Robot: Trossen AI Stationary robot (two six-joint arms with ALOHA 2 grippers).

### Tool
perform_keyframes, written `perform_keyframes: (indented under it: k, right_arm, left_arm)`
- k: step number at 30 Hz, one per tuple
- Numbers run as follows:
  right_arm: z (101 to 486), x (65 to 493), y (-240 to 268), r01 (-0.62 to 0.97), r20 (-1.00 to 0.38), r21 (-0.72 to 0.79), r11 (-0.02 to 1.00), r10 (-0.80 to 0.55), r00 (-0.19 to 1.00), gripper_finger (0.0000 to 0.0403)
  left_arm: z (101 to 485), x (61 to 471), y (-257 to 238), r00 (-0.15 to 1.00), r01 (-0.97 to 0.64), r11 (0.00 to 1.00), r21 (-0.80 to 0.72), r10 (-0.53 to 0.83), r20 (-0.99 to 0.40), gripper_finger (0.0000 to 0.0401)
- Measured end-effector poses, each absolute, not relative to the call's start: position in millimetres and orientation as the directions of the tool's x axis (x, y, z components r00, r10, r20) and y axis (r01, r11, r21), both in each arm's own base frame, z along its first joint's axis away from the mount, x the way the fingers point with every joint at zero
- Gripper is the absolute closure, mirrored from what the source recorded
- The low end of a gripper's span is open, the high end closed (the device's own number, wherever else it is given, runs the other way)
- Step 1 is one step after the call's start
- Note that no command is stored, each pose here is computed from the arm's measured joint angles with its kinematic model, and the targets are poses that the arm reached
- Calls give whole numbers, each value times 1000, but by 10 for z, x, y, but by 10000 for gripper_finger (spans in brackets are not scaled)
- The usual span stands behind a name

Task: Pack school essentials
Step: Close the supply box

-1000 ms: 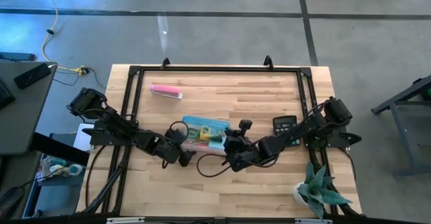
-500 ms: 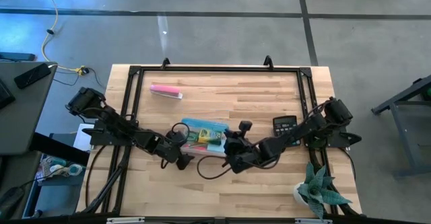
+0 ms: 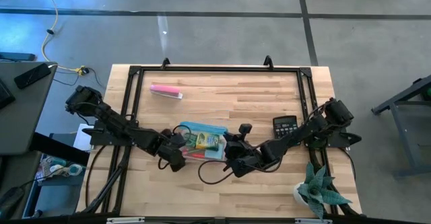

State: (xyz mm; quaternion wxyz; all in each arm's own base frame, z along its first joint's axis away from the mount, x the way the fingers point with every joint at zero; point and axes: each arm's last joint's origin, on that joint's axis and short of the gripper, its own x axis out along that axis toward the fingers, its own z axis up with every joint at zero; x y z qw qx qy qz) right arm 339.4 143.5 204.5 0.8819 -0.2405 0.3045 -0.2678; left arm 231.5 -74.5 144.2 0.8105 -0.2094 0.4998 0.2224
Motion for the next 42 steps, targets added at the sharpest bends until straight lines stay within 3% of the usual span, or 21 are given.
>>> perform_keyframes:
  k: [10, 21, 32, 36, 42]
  right_arm:
    - [2046, 3386, 1459, 304, -409, -601, 739, -612, 677, 382]
    - [2044, 3387, 1463, 279, -417, -614, 739, -603, 680, 382]
    - [2039, 3354, 1543, 220, -432, -629, 746, -571, 698, 382]
    - [2037, 3340, 1577, 194, -440, -633, 749, -555, 706, 382]
    - [2031, 3334, 1596, 168, -456, -628, 760, -534, 712, 382]
  left_arm:
    - [1648, 2274, -887, 273, -556, 826, -86, 84, -958, 1]
    - [1876, 2072, -775, -11, -584, 779, 227, 273, -962, 1]
    - [2382, 2079, -405, -198, -465, 723, 512, 479, -856, 20]
    - [2595, 2165, -253, -171, -456, 701, 548, 535, -827, 33]
    - [2812, 2413, -69, 6, -474, 718, 511, 582, -813, 51]
